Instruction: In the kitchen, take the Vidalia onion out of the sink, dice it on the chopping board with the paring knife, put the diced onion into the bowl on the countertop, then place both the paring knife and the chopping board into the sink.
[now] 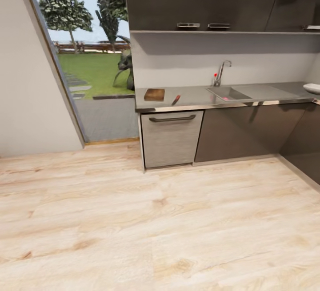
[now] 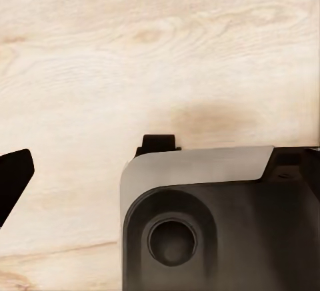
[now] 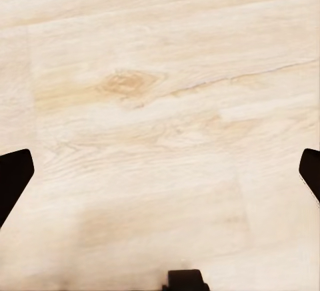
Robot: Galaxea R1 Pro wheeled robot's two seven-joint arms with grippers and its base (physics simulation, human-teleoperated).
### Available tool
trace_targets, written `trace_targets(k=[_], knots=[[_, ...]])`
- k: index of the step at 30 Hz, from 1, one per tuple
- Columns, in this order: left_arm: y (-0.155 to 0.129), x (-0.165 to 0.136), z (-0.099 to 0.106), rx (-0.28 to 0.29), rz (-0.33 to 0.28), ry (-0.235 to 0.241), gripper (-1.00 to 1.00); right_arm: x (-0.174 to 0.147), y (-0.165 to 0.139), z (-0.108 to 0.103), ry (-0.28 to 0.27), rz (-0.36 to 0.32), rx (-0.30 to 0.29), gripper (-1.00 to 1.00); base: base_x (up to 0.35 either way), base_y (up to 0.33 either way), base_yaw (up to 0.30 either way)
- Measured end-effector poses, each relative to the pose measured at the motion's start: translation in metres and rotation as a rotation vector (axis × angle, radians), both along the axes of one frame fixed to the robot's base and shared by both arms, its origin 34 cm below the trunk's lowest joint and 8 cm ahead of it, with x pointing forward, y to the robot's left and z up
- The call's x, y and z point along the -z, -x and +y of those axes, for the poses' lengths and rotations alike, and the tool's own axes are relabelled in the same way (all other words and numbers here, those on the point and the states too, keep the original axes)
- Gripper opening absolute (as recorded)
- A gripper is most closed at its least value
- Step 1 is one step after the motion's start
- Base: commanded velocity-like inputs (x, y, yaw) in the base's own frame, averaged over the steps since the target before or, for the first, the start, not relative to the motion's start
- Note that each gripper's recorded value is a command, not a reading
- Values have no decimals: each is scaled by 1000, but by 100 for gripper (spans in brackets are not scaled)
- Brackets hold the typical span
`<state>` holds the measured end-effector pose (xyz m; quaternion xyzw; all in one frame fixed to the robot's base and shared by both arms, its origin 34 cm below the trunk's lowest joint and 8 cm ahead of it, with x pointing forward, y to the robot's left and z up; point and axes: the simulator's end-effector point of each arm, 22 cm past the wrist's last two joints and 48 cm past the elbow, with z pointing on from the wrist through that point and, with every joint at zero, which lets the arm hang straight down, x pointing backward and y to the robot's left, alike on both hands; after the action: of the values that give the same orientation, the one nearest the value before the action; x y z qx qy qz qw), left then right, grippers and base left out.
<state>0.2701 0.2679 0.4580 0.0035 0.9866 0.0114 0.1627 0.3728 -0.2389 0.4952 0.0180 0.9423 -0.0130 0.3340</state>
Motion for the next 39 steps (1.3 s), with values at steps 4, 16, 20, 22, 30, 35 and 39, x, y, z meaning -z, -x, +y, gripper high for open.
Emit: trace_targets(k=[4,16,20,22,30,35,39], knots=[[0,0,0,0,0,0,100,0,0,0,0,0,0,100,303,-104,133],[0,0,0,0,0,0,100,0,0,0,0,0,-1,100,303,-116,134],[0,0,0,0,0,0,100,0,0,1,-1,0,0,100,303,-138,136],[0,0,0,0,0,0,100,0,0,0,0,0,0,100,303,-149,136],[0,0,0,0,0,0,100,0,0,0,0,1,0,100,304,-156,73],[0,0,0,0,0,0,100,0,0,0,0,0,0,100,303,-157,5],[0,0,0,0,-1,0,100,0,0,0,0,0,0,100,303,-159,1]])
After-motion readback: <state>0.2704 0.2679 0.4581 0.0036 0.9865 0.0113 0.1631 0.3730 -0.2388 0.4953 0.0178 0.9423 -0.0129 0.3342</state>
